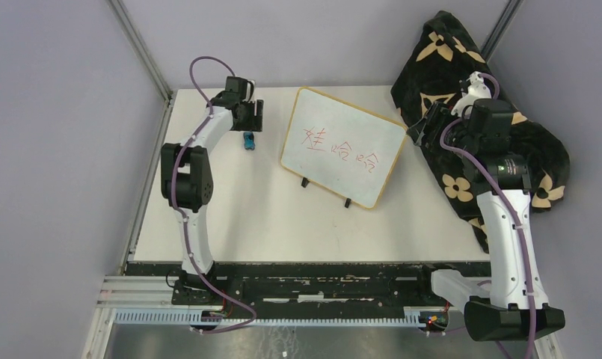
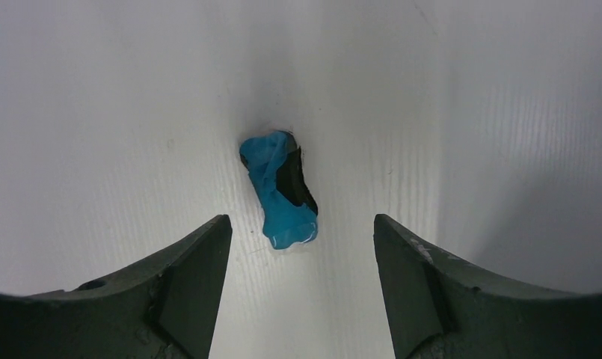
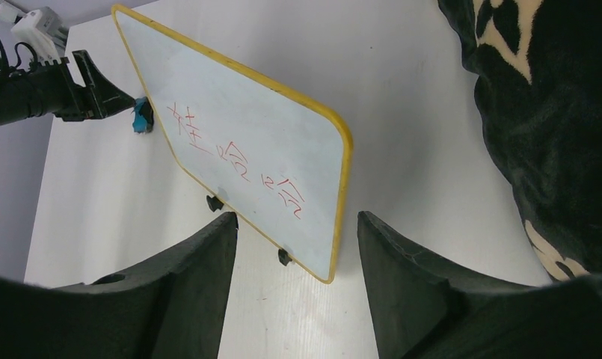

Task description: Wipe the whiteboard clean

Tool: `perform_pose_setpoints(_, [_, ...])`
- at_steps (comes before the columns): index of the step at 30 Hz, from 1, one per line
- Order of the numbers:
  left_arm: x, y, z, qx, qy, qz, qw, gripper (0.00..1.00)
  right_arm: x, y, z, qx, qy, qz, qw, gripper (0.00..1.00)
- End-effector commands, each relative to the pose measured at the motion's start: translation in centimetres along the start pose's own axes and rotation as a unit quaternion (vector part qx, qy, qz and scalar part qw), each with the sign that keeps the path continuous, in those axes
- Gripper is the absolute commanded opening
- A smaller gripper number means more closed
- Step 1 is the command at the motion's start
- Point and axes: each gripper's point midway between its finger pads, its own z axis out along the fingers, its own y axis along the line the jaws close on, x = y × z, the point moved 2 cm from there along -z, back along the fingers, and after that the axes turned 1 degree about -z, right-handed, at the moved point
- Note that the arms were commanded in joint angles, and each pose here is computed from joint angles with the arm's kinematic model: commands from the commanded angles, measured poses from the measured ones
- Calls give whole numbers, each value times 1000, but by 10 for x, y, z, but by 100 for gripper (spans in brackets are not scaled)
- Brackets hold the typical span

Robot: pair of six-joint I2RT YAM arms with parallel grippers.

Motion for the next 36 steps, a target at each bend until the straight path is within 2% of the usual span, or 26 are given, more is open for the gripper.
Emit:
perform_pose_setpoints(1, [4, 3, 7, -39, 23, -57, 997, 77, -5, -2, -3, 6, -18, -12, 1000, 68])
perform_pose_setpoints(6, [22, 4, 23, -44, 49, -67, 996, 76, 0, -3, 1, 3, -12, -12, 1000, 68])
perform_pose_setpoints(20, [19, 2, 42, -42, 55, -64, 996, 74, 3, -6, 4, 5, -11, -14, 1000, 68])
perform_pose_setpoints(36, [21, 7, 51, -52, 62, -52, 995, 59, 6, -7, 7, 6, -6, -12, 1000, 68])
